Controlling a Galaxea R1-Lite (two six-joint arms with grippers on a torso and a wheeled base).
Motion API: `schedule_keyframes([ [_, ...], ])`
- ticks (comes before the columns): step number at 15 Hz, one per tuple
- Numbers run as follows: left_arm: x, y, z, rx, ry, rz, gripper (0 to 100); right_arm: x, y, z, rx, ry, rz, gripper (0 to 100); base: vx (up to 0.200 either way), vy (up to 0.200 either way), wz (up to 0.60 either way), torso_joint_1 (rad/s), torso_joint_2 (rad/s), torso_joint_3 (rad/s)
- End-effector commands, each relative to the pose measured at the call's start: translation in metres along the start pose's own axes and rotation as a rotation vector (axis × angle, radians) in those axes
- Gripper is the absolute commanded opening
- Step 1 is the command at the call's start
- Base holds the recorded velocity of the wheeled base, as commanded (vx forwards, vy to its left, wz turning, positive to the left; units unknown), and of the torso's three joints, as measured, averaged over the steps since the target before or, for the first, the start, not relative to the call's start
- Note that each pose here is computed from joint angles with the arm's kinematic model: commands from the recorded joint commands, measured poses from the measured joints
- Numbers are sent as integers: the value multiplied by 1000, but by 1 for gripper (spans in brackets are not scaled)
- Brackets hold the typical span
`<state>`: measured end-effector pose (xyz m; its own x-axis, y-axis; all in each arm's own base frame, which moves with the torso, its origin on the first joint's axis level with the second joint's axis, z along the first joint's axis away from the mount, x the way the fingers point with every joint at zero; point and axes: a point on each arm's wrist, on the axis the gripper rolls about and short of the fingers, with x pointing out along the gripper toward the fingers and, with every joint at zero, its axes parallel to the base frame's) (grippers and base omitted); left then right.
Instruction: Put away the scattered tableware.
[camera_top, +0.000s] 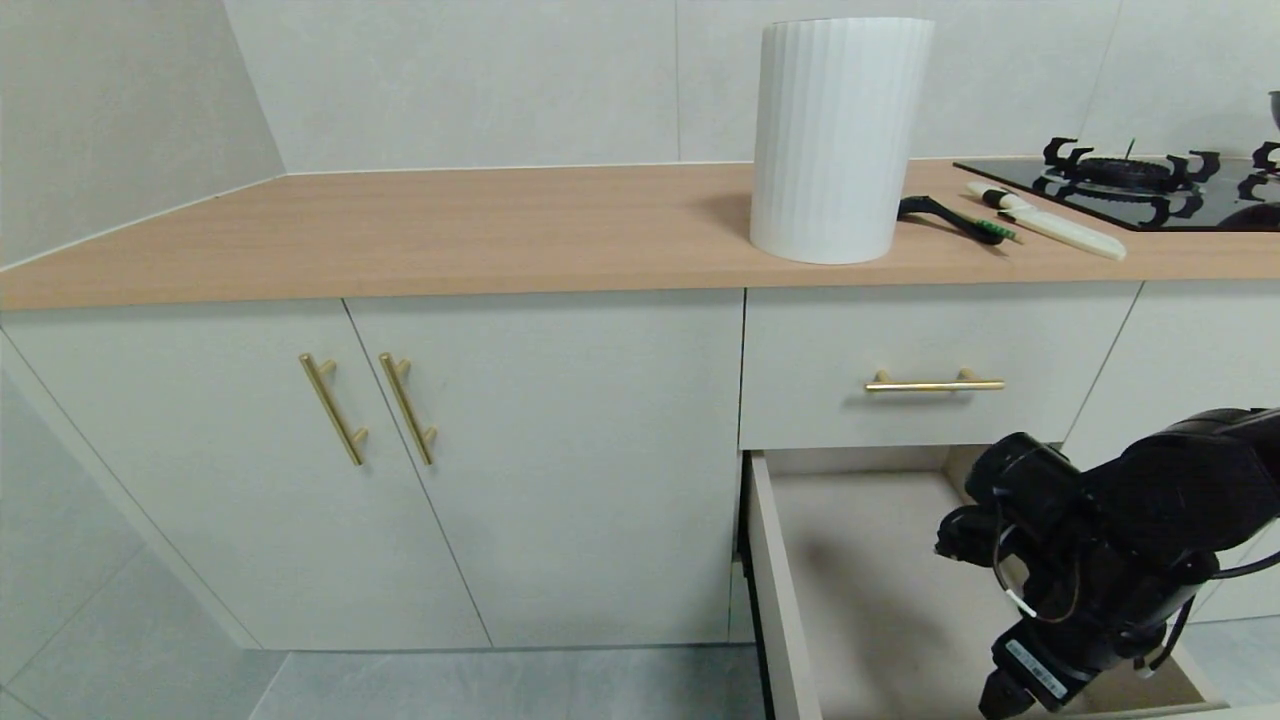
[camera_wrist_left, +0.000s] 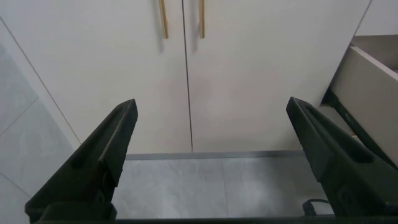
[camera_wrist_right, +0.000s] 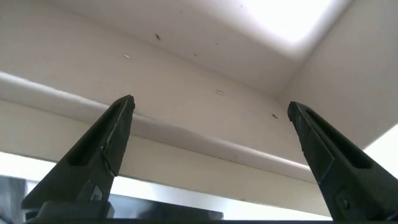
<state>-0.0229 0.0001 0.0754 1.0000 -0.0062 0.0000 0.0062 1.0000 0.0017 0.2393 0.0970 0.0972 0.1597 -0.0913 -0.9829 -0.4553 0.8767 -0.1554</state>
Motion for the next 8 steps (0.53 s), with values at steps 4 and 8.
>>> schedule_keyframes([
  [4,0,0,0,0,2,0,100,0,5,-4,-28,42,-15,100,0,0,0,0,0,0],
  [8,0,0,0,0,2,0,100,-7,4,4,-10,-5,-22,100,0,0,0,0,0,0],
])
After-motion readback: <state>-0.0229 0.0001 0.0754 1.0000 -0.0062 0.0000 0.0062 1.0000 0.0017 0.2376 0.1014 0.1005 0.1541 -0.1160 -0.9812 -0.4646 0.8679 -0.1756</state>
